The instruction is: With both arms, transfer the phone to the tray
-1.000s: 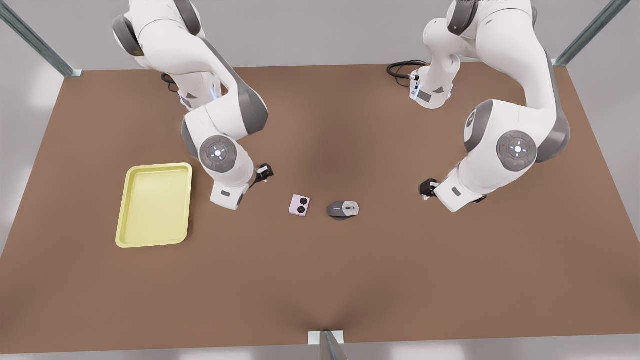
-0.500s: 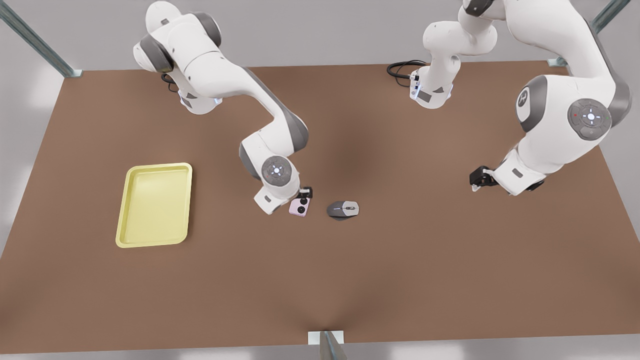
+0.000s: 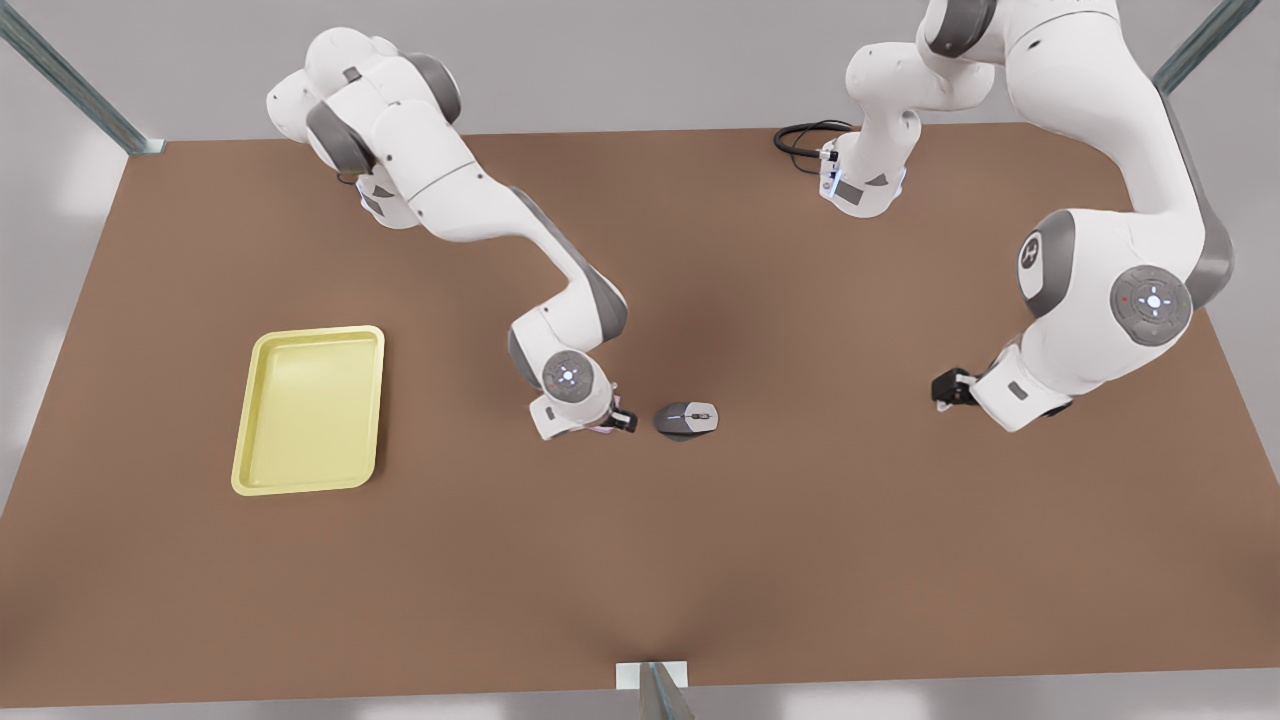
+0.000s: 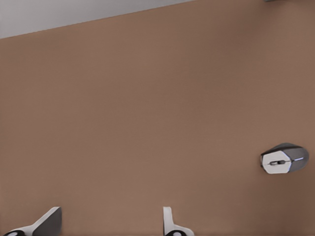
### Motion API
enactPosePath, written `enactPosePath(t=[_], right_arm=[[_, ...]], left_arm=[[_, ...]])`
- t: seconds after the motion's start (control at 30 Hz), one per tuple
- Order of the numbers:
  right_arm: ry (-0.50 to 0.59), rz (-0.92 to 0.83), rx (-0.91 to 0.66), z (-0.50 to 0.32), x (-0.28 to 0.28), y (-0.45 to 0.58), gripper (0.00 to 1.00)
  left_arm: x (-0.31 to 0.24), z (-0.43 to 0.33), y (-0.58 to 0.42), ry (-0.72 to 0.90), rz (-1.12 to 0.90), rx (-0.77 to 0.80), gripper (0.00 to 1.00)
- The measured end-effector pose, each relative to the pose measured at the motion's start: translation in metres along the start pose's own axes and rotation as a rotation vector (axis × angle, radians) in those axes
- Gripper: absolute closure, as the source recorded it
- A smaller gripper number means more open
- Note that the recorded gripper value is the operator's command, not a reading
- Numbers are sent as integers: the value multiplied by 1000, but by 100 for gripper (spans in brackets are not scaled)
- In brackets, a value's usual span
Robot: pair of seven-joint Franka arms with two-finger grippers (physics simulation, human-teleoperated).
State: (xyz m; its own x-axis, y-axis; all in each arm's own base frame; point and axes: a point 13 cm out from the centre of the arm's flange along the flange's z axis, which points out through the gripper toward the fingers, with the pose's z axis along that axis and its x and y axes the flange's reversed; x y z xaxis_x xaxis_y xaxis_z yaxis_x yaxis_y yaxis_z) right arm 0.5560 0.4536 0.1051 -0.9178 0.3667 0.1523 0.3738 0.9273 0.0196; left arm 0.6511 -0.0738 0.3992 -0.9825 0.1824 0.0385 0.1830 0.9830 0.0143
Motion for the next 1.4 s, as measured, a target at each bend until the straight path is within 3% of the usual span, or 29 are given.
enactPosePath(t=[0.63,1.4], right_arm=[[-39,68,12,39,7,-16,0],[-71,-11,-13,76,23,-18,0]], left_arm=[[-4,14,2,12,11,-6,0],[-11,26,-2,12,-19,-8,0]])
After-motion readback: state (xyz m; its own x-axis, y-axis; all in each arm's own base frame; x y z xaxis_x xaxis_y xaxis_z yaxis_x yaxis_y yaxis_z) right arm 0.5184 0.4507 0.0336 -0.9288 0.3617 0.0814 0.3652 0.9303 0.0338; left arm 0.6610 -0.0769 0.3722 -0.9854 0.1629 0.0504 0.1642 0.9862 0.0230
